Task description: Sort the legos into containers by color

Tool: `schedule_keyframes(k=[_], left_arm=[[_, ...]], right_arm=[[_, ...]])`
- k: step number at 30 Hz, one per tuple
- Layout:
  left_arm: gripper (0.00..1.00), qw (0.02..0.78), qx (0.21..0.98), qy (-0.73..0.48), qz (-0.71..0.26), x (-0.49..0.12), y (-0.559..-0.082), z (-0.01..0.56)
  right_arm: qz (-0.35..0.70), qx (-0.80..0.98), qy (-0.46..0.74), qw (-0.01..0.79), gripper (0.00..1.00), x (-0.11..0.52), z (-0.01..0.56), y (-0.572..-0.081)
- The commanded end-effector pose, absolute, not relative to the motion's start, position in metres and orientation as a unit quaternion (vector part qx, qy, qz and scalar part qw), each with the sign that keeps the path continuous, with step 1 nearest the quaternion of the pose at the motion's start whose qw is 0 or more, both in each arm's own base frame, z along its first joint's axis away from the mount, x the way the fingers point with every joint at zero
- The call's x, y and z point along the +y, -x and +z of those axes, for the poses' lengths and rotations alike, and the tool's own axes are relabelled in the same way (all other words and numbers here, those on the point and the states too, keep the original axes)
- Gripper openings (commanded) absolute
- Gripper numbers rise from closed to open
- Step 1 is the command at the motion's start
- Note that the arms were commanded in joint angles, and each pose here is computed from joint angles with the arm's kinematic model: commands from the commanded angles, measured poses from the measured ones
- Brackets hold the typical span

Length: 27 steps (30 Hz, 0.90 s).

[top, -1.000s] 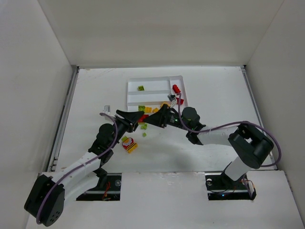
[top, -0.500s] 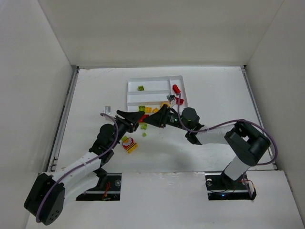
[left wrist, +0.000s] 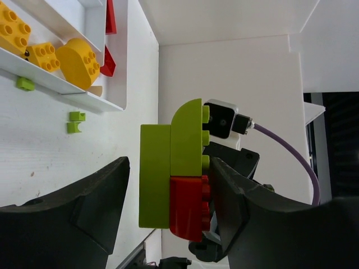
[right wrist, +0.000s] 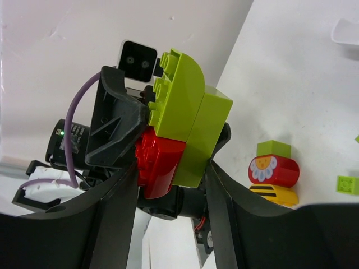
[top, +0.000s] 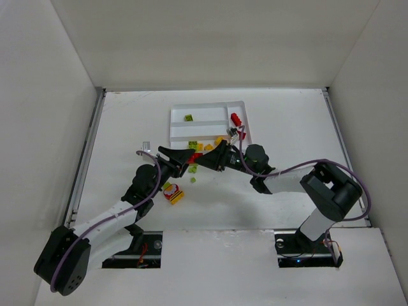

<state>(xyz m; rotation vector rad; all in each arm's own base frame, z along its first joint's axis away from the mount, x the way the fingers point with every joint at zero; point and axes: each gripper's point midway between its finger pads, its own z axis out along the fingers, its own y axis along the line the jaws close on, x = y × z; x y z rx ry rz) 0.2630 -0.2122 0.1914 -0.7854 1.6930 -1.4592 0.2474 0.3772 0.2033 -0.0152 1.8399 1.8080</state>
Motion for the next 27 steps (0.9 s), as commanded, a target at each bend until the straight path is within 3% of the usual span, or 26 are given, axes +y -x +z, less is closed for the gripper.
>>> schedule_keyframes(k=[1, 20, 23, 27], left_arm=[[0.58, 0.397, 0.644, 0.285, -0.589, -0.215, -0.266, 0.216], [0.61, 0.408, 0.661, 0.26, -0.573, -0.224, -0.279, 0.213], [0.58, 0.41, 0.662, 0.259, -0.572, -0.223, -0.28, 0.213], [0.47, 0.409, 0.663, 0.255, -0.573, -0.224, -0.28, 0.213]], right_arm=[[0.692, 0.654, 0.019, 0.303, 0.45, 0.372, 0.224, -0.248], [0.688, 0.671, 0.033, 0.274, 0.45, 0.366, 0.212, -0.236], [0.686, 0.674, 0.034, 0.271, 0.45, 0.366, 0.21, -0.236], [0.686, 0.675, 0.032, 0.271, 0.45, 0.365, 0.209, -0.238]])
